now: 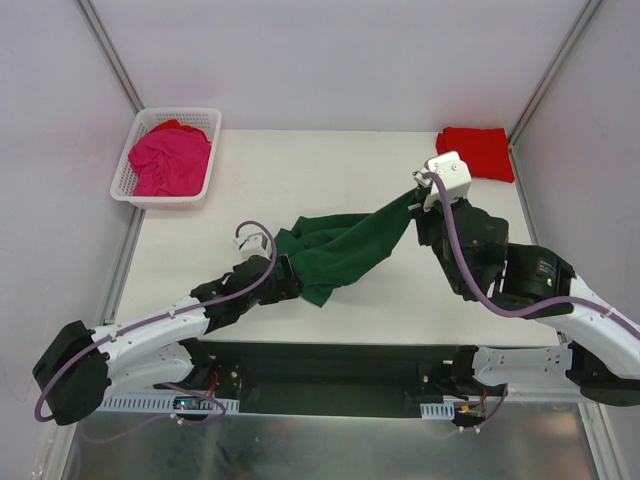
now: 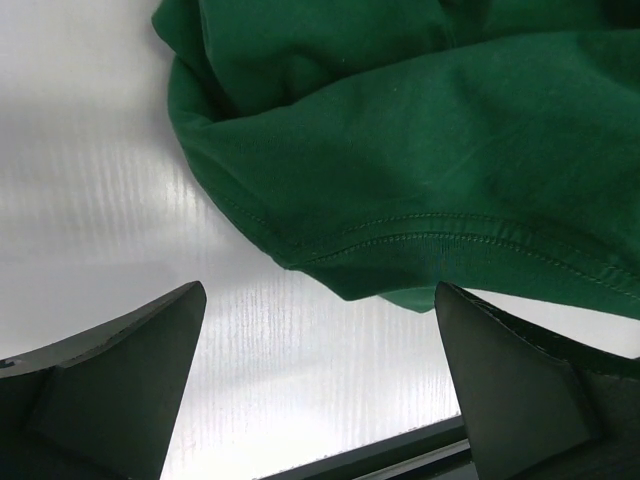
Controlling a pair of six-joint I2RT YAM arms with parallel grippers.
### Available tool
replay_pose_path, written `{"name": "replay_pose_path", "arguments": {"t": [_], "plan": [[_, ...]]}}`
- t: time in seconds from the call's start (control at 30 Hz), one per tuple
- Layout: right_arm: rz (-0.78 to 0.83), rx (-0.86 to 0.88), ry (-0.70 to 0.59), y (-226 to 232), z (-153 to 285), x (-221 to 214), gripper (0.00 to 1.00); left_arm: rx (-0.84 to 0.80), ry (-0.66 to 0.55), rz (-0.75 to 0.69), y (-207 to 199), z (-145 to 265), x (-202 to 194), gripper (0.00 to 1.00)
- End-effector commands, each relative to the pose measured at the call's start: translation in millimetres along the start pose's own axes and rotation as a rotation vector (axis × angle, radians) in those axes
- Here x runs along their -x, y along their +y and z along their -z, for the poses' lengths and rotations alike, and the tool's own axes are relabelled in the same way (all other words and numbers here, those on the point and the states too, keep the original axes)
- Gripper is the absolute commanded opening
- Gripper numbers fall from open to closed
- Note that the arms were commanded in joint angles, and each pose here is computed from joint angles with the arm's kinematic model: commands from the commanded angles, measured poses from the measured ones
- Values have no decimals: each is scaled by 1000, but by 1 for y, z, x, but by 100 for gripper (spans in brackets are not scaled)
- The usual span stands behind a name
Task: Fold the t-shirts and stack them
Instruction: Flatten out the tshirt
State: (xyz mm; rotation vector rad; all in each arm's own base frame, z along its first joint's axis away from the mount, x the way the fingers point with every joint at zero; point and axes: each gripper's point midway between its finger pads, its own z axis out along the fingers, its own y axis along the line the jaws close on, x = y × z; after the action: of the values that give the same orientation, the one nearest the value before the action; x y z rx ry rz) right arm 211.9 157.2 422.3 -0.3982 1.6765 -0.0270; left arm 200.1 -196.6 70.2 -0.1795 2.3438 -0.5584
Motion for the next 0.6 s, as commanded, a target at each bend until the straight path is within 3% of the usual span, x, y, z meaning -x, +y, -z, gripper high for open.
{"name": "replay_pose_path", "arguments": {"t": [0.0,0.07,0.2,0.33,0.57], "plan": [[-44,-34,-11,-12,4,1,1,-76,-41,65,-18,-7,7,99],[-48,-32,-10,-12,4,0,1,-69,-44,52,-18,-10,8,98],[-46,-28,-9,-10,4,1,1,-48,-43,35,-16,-18,7,85],[-42,-26,-3,-10,4,-1,1,-35,-51,28,-15,-28,6,51],[-51,-34,2,-17,8,-4,1,3,-21,-7,-13,-46,-2,11]]}}
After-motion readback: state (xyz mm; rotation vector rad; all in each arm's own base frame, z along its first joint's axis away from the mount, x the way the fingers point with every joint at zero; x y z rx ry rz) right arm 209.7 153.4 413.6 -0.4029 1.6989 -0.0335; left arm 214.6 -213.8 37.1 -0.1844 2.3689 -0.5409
